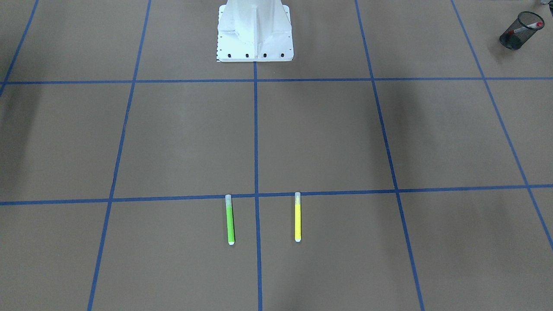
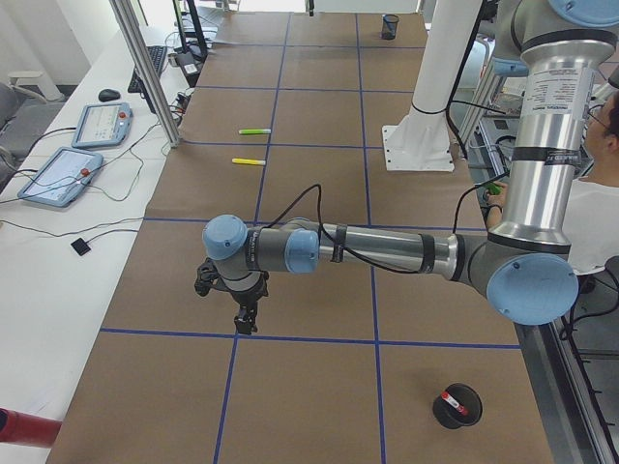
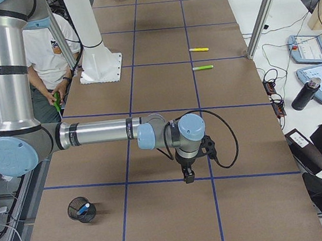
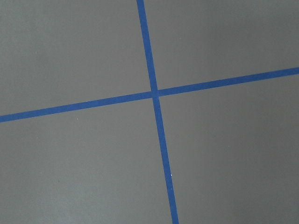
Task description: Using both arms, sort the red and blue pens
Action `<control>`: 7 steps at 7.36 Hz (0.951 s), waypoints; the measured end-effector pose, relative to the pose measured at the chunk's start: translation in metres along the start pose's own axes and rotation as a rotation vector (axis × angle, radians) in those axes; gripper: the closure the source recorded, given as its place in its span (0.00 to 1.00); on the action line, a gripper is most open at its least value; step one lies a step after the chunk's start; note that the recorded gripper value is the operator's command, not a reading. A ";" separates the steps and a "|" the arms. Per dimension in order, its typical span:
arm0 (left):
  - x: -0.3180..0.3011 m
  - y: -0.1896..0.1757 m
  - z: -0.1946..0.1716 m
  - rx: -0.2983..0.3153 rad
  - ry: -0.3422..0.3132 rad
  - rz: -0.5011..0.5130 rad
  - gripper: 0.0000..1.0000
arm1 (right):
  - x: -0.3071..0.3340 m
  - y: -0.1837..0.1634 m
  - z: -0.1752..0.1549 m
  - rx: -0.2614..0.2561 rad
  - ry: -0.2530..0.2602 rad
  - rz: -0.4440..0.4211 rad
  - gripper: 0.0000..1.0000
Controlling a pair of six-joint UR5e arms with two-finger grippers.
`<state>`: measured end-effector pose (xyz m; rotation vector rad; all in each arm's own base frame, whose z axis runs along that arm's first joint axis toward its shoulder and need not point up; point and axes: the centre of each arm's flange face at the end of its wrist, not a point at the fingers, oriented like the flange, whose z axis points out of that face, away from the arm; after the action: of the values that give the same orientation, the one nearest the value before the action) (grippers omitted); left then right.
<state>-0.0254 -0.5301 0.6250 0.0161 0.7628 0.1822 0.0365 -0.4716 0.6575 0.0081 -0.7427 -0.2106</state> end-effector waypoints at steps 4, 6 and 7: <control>0.007 -0.001 -0.008 0.021 -0.004 0.019 0.01 | 0.002 -0.001 -0.005 0.005 0.002 0.008 0.00; 0.009 -0.001 -0.011 0.027 -0.005 0.023 0.01 | 0.002 -0.001 -0.007 0.009 0.002 0.009 0.00; 0.009 -0.001 -0.011 0.028 -0.005 0.023 0.01 | 0.002 -0.001 -0.008 0.011 0.003 0.008 0.00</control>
<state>-0.0262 -0.5302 0.6105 0.0523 0.7605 0.1933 0.0425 -0.4737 0.6529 0.0156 -0.7412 -0.1986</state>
